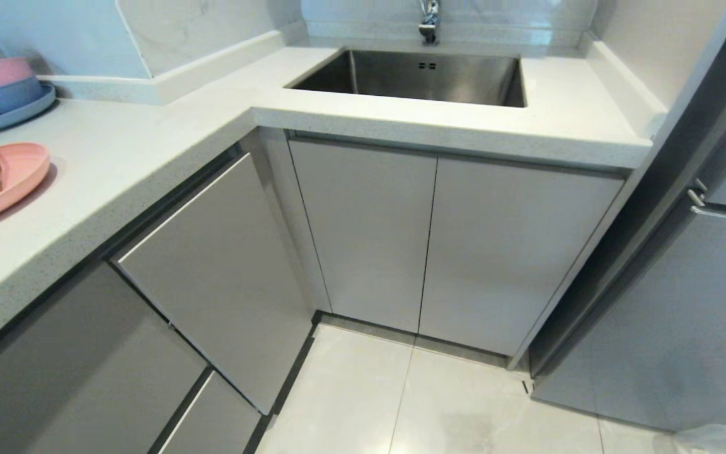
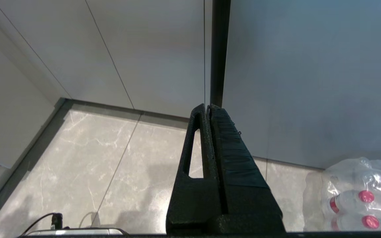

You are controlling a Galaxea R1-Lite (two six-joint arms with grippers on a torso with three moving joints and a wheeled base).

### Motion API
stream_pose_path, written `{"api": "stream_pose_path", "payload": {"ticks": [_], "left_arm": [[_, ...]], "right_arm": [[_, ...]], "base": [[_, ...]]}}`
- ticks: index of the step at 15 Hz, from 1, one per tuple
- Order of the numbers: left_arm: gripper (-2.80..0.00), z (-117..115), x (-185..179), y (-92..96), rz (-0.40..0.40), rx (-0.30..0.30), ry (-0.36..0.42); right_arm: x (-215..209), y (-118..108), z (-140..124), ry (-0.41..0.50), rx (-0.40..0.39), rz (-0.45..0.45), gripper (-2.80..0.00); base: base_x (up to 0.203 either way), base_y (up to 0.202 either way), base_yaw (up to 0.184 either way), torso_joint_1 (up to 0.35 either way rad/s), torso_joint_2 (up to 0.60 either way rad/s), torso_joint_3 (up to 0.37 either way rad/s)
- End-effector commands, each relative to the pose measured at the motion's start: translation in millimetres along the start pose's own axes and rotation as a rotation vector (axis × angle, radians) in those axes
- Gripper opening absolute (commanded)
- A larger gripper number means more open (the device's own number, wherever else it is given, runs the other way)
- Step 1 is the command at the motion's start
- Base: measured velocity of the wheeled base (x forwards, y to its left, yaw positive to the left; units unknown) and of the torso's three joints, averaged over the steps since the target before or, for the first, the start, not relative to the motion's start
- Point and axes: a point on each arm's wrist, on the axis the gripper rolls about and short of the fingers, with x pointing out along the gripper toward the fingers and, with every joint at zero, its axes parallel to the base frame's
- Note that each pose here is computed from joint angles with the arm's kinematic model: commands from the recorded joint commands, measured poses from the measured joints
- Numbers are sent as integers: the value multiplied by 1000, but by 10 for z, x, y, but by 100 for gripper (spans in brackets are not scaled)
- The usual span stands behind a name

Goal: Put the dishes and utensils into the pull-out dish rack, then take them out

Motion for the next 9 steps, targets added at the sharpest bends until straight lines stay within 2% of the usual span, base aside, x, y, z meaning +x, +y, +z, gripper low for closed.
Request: {"api": "stream_pose_path", "payload": {"ticks": [1,9], "left_arm": [[-280,0,1,0,1,0,1],[-280,0,1,0,1,0,1]], "right_arm": [[1,0,-4,1,1,0,-280],[1,0,-4,1,1,0,-280]], "base": [[0,0,0,-2,0,207],[0,0,0,2,2,204]]}}
